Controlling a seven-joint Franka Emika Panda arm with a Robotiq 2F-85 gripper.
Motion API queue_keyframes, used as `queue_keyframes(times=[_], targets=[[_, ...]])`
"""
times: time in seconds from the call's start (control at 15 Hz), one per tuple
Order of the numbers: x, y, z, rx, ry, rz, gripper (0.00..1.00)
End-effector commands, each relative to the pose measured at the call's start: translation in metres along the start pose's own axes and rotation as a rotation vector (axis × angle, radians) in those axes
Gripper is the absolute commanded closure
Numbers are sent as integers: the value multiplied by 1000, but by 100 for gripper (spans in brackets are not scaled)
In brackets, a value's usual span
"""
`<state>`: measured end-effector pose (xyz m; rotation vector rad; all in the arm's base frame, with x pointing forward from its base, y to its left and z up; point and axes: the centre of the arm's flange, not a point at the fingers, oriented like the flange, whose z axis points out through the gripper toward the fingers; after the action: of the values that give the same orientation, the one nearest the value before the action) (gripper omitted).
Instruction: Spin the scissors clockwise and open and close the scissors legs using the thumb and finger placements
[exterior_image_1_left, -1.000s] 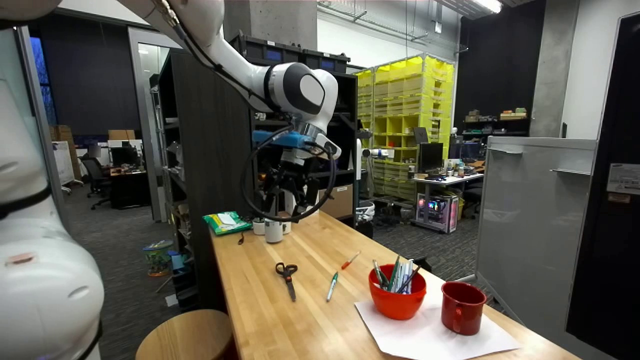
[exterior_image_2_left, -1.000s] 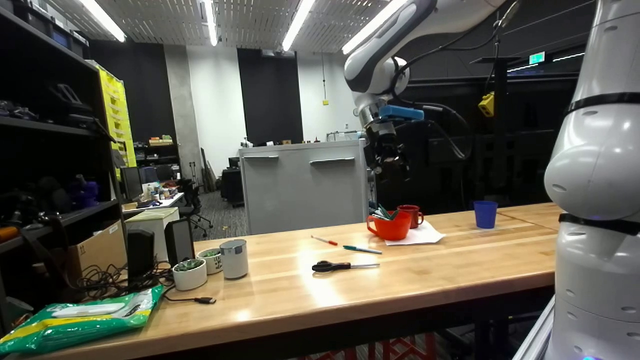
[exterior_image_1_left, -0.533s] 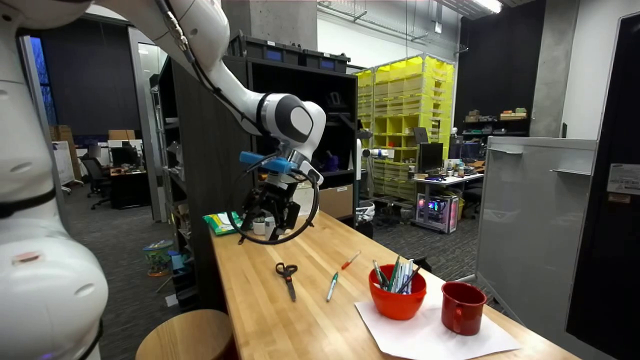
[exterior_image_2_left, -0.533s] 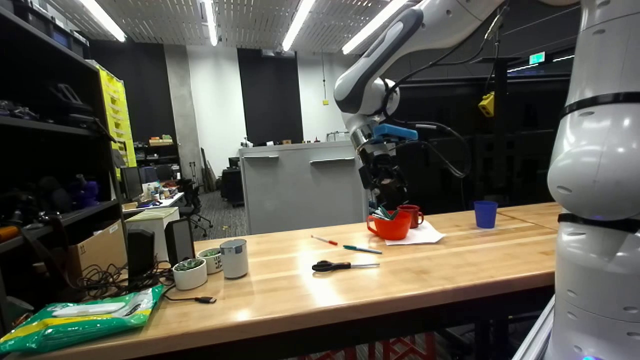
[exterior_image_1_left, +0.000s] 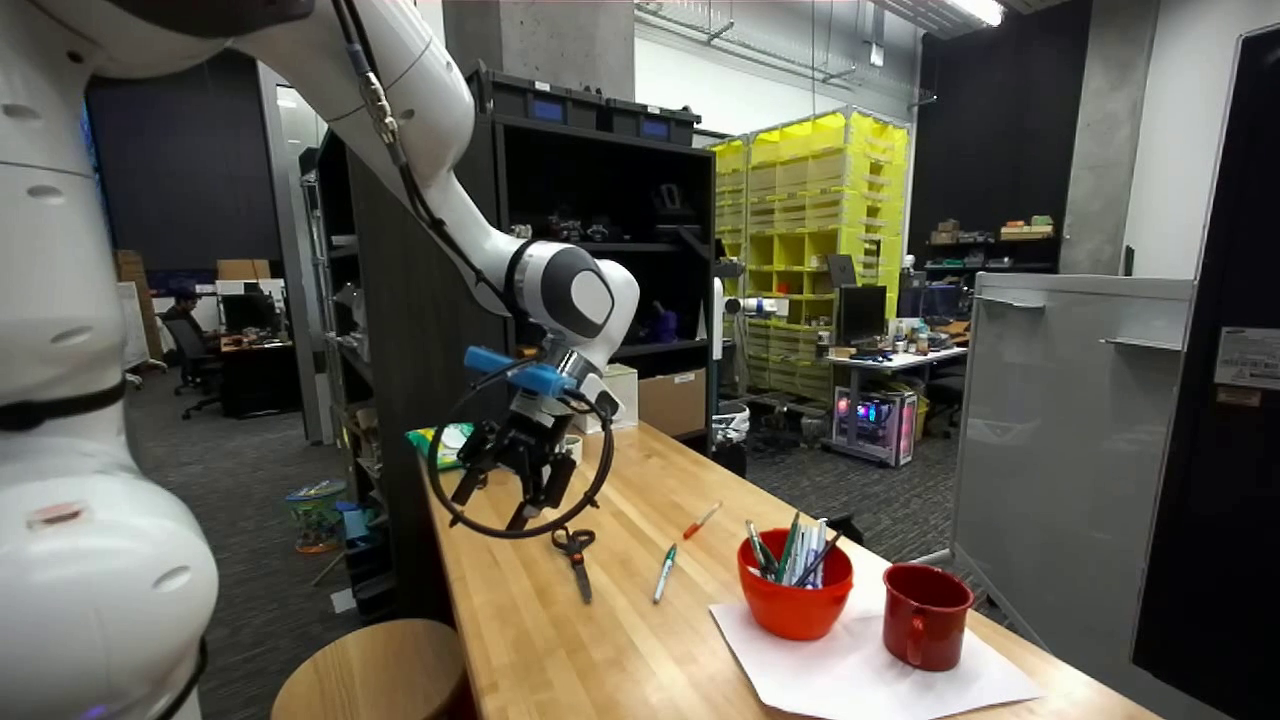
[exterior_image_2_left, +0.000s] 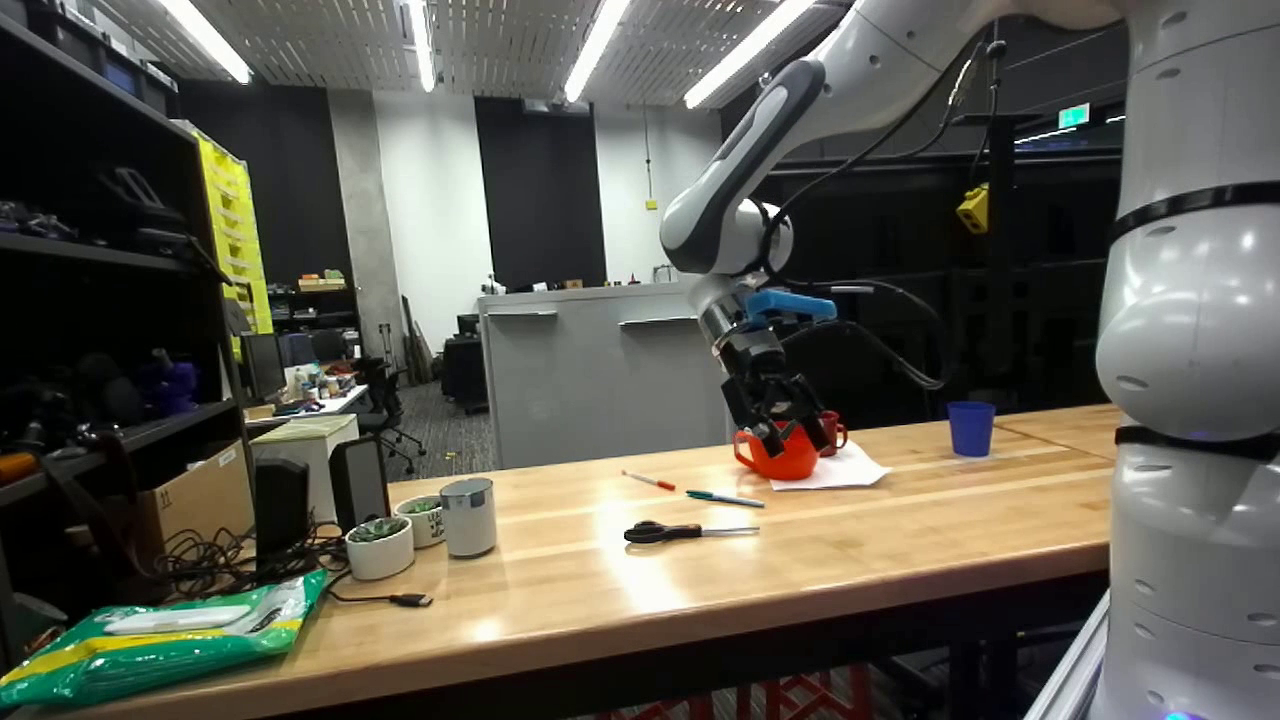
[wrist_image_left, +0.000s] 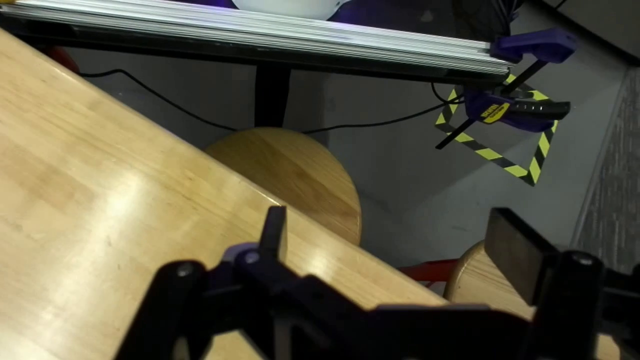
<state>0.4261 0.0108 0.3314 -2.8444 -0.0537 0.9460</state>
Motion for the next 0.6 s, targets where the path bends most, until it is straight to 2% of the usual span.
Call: queue_keyframes(times=[0.0,0.53], targets=[[6,-4,19,17,-28,15,0],[8,2,18,10,-41,7,0]])
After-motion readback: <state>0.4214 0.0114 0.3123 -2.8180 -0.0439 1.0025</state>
